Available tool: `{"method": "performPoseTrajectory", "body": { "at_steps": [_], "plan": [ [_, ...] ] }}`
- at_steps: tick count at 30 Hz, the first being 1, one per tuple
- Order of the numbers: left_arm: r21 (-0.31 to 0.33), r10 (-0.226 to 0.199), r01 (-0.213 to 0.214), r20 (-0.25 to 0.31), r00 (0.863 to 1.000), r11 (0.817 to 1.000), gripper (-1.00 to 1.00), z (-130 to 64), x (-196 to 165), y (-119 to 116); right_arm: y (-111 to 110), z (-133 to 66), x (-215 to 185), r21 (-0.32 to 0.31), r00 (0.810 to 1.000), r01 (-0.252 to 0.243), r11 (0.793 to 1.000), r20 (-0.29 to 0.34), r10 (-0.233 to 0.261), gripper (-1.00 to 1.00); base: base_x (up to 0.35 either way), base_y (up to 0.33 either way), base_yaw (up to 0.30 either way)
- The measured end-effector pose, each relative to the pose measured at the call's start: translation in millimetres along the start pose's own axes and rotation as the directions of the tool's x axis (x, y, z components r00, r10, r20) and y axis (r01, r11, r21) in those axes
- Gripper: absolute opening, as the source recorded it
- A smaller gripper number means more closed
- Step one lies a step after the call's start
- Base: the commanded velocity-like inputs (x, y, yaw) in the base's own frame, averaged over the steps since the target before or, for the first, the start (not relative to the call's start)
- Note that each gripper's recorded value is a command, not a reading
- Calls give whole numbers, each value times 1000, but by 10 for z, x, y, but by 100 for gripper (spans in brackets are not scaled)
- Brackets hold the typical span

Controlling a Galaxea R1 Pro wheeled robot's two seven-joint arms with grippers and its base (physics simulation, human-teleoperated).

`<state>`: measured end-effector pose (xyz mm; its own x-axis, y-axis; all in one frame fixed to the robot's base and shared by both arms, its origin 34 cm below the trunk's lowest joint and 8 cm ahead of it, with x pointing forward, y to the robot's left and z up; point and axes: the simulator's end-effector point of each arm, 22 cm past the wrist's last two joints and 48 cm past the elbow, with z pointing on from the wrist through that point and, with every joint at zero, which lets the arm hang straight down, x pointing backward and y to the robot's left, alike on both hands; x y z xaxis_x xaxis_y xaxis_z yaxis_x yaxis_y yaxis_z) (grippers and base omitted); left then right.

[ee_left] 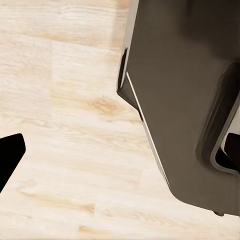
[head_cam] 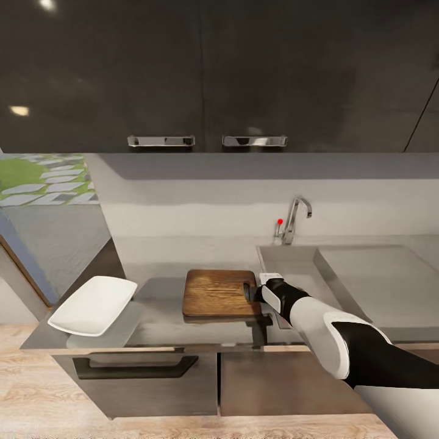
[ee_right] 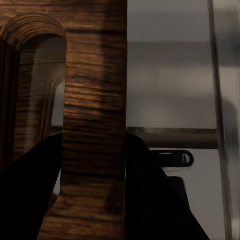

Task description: In the kitchen, take the Vidalia onion out of the sink, dice it on the chopping board with the paring knife, put the diced onion into the bowl on the countertop, then place both the paring knife and the chopping board into the sink.

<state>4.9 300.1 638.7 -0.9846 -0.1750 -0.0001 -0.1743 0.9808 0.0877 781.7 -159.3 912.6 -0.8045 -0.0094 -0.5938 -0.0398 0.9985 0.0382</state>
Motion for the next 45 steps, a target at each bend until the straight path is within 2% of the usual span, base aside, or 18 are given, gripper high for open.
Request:
{"method": "performPoseTrajectory", "body": {
  "at_steps": [13, 33, 34, 35, 45],
  "plan": [
    [-1, 0, 0, -2, 1000, 1000, 100, -5, 19, 4, 4, -1, 9, 6, 1000, 24, 1000, -1, -24, -100, 72, 42, 0],
    [-1, 0, 0, -3, 1000, 1000, 100, -5, 19, 5, 25, 5, 10, 0, 1000, 12, 1000, -2, -12, -100, 28, 11, 0],
    [-1, 0, 0, -2, 1000, 1000, 100, -5, 18, 5, 25, 5, 10, 0, 1000, 12, 1000, -2, -12, 100, 0, 0, 0],
    [-1, 1, -1, -5, 1000, 1000, 100, -6, 18, 5, 34, 27, 28, -4, 1000, 0, 1000, -6, 0, 100, 0, 0, 0],
    [-2, 1, -1, -5, 1000, 1000, 100, -5, 18, 10, 36, 23, 26, -4, 1000, 0, 1000, -5, 0, 100, 0, 0, 0]
  ]
}}
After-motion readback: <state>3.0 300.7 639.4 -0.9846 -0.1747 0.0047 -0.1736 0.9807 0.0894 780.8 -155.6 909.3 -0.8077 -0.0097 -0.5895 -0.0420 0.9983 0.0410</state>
